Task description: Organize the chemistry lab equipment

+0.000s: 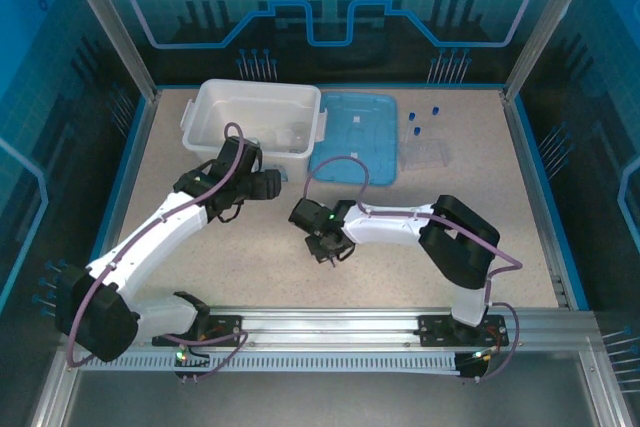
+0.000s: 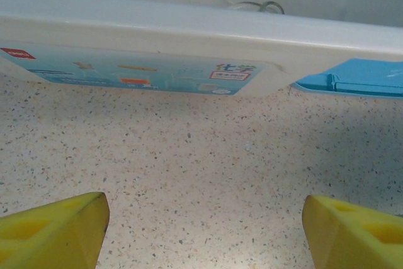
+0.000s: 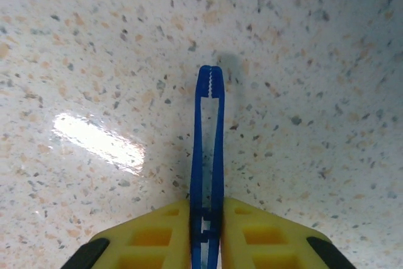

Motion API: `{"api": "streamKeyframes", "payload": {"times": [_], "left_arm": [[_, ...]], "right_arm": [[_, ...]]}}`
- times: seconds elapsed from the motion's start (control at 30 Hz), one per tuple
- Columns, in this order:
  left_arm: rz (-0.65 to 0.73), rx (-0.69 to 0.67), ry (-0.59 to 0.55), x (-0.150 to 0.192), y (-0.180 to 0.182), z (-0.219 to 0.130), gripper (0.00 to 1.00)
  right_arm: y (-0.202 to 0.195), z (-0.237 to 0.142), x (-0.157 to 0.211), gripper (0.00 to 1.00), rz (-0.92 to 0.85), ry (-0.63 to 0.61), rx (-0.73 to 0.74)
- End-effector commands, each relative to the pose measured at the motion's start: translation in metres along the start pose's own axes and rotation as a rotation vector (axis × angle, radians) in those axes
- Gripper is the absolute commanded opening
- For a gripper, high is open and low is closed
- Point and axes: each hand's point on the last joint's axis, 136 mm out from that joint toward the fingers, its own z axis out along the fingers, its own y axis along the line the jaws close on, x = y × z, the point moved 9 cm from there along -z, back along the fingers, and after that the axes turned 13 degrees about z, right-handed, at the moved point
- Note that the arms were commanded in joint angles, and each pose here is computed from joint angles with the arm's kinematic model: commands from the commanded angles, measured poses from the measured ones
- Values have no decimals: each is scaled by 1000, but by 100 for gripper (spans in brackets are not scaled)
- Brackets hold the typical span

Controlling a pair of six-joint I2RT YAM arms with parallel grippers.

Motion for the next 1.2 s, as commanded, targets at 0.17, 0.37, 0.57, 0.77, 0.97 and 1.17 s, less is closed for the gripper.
{"api": "streamKeyframes", "payload": {"times": [0.17, 0.37, 0.57, 0.77, 0.97, 1.17], "left_arm": [[-119, 4, -68, -5, 20, -22, 82], [-192, -4, -80, 1, 37, -26, 82], [-234, -24, -72, 8, 48, -29, 83], [-300, -16, -67, 21, 57, -30, 83], [-331, 0, -35, 38, 59, -24, 83], [-334, 10, -5, 53, 59, -13, 83]], "right_arm": [[8, -78, -50, 18, -104, -200, -116], [19, -115, -82, 18, -191, -303, -198], [38, -151, -128, 18, -293, -416, -259], [46, -157, -175, 19, -349, -498, -339], [45, -144, -223, 19, -378, -556, -403], [43, -107, -259, 19, -411, -553, -458]]}}
